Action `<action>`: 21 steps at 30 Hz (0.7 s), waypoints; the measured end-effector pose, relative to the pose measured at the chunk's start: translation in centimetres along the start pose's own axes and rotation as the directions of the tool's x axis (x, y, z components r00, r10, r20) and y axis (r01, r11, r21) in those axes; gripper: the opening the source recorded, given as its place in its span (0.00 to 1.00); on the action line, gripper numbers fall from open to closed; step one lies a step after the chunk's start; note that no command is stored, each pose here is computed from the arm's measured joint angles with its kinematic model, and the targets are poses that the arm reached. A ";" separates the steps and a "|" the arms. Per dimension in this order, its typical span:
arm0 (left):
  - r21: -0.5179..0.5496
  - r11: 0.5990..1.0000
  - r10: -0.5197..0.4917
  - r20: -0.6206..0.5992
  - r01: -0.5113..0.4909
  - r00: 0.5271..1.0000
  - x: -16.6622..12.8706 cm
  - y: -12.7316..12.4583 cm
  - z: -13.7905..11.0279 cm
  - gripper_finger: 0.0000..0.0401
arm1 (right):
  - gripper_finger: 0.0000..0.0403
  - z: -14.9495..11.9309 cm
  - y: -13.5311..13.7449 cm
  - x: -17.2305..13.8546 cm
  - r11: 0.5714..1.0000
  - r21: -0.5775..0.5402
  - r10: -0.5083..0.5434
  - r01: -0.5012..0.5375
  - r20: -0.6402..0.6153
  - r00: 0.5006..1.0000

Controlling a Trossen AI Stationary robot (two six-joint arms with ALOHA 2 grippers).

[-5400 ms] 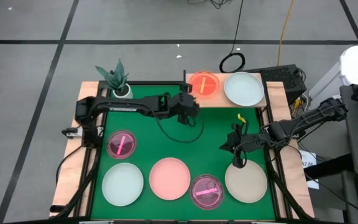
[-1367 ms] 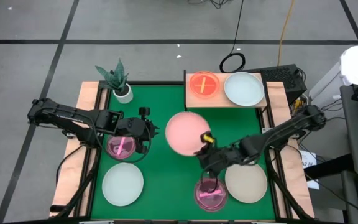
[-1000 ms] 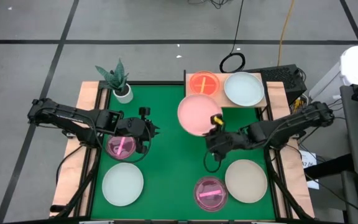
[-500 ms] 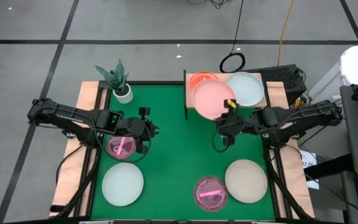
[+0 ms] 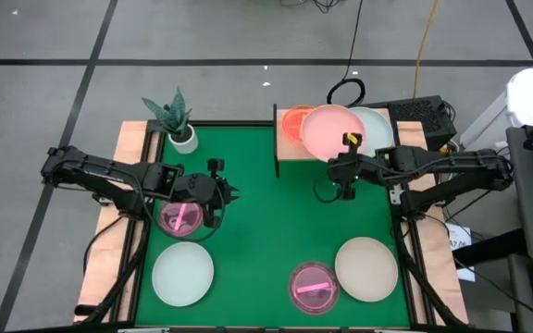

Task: Place and stack plates onto a shelf
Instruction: Stack the large pink plate on top of the large gray plate on the shelf

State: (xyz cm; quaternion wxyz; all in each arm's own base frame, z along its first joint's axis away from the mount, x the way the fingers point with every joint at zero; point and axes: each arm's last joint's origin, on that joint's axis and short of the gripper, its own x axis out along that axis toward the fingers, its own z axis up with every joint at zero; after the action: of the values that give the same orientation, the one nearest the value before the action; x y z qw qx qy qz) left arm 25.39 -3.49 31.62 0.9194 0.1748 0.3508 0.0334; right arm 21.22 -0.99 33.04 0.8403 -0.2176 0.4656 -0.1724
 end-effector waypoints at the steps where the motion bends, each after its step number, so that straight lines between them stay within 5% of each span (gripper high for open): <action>1: 0.000 1.000 0.001 0.002 -0.001 1.000 0.0 0.0 0.0 0.20 | 0.01 -0.1 -0.2 0.1 1.000 0.000 -0.003 0.003 -0.014 1.000; 21: 0.003 1.000 0.000 0.003 0.000 1.000 0.0 0.0 0.0 0.20 | 0.01 -3.0 -3.6 0.0 0.978 0.183 -0.066 0.095 -0.156 0.986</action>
State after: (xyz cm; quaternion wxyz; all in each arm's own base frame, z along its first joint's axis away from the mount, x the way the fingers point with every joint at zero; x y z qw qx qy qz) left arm 25.42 -3.50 31.63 0.9196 0.1762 0.3495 0.0326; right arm 18.30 -4.65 33.52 0.8124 -0.1416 0.4993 -0.2657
